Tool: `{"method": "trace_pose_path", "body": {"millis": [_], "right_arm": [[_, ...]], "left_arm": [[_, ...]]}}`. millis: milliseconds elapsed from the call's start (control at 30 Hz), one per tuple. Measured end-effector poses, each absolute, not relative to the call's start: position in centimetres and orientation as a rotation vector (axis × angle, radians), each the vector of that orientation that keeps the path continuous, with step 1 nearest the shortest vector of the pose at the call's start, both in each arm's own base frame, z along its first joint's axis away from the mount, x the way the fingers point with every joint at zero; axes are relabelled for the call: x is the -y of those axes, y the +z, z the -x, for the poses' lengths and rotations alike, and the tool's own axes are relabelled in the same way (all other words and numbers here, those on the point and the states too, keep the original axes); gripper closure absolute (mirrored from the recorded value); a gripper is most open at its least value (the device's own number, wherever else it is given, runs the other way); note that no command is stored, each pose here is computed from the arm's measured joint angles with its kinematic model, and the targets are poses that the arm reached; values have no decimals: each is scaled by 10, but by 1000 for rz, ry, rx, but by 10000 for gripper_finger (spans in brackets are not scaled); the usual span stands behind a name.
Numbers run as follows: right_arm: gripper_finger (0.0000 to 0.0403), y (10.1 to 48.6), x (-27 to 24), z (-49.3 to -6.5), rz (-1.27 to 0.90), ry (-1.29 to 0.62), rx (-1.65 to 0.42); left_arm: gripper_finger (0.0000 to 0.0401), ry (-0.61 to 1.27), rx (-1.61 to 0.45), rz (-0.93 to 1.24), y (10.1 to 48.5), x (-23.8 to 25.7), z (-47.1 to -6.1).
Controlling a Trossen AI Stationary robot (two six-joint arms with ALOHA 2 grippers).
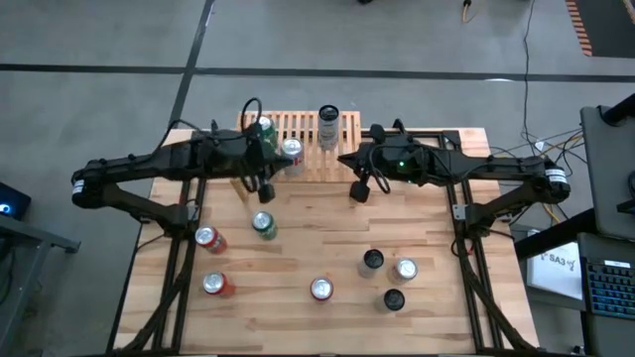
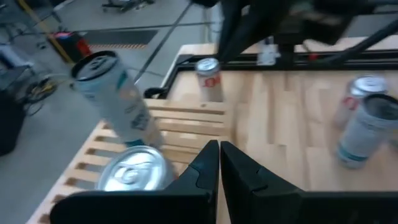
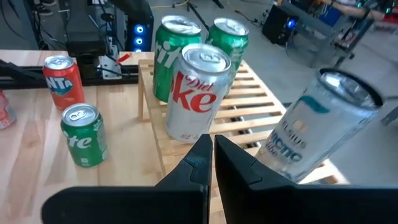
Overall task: Place canned beverage on shelf
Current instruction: Adjust the soda cans
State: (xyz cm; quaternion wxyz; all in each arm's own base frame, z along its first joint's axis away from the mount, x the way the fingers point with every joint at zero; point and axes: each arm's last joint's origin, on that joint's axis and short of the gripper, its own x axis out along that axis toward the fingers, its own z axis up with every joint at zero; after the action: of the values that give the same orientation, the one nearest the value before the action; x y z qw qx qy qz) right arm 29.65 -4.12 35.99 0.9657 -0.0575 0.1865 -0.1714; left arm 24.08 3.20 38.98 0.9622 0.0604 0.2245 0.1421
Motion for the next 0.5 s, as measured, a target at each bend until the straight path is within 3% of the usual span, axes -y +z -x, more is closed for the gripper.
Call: {"method": "trace_pose_path", "body": {"millis": [500], "right_arm": [[394,325,44,-309,-60,-422,-449]], "left_arm": [[401,102,-182,-163,369,13,-208]]}}
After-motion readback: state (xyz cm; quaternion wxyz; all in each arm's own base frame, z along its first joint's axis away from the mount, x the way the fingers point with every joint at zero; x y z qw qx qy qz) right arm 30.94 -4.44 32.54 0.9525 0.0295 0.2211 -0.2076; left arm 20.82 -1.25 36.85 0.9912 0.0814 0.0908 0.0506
